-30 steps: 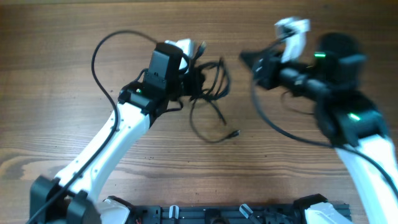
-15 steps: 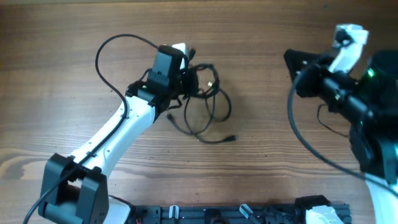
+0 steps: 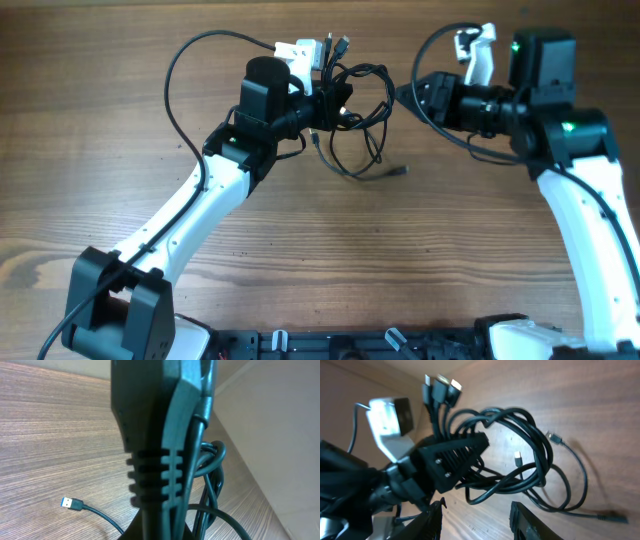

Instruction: Untangle cables

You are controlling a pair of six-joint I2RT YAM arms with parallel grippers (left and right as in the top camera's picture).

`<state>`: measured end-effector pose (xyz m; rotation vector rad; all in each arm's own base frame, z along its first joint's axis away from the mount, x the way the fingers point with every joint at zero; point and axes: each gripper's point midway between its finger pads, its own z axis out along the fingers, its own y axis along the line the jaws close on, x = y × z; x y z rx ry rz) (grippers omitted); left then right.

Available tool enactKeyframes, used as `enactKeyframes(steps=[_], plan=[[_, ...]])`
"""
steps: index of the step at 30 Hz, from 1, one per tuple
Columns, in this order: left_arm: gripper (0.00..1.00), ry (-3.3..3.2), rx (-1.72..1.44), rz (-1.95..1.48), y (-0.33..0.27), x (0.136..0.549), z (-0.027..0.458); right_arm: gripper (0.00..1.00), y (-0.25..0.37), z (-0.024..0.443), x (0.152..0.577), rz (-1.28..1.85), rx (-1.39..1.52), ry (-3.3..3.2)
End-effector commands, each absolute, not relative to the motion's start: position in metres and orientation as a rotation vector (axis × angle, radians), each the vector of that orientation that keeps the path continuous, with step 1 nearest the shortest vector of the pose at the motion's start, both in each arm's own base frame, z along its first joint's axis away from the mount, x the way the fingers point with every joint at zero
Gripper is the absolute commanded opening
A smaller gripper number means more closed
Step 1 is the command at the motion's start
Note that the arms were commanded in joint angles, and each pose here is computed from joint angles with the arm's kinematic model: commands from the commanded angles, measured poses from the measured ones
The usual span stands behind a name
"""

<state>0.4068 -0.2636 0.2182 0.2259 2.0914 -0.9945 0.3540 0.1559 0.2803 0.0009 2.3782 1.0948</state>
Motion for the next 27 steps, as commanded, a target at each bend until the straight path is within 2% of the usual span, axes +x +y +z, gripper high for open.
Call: enactKeyframes(steps=[1,4,10,15,16,18,19,24,27], plan=[[0.04,2.063,0.271,-1.015,-0.268,0.405,0.226,0.45,0.165,0.260,0.353,1.176,0.015,2.450],[0.04,2.064,0.265,-1.007,-0.267,0.406,0.226,0.52,0.177,0.244,0.354,1.189,-0.008,2.500],[0.04,2.066,0.265,-1.007,-0.267,0.405,0.225,0.52,0.200,0.205,0.359,1.187,-0.015,2.612],[0.04,2.083,0.262,-1.005,-0.266,0.404,0.222,0.34,0.207,0.201,0.386,1.218,0.033,2.547],[0.04,2.087,0.261,-1.004,-0.266,0.404,0.221,0.28,0.209,0.208,0.393,1.235,0.039,2.506],[0.04,2.097,0.258,-1.003,-0.266,0.403,0.219,0.09,0.220,0.228,0.396,1.332,-0.041,2.416],[0.04,2.108,0.250,-0.992,-0.264,0.403,0.216,0.05,0.228,0.244,0.392,1.417,-0.120,2.352],[0.04,2.234,0.053,-0.802,-0.235,0.412,0.186,0.04,0.230,0.295,0.372,1.457,-0.282,2.196],[0.04,2.299,-0.224,-0.675,-0.206,0.416,0.167,0.04,0.224,0.335,0.348,1.410,-0.360,2.098]])
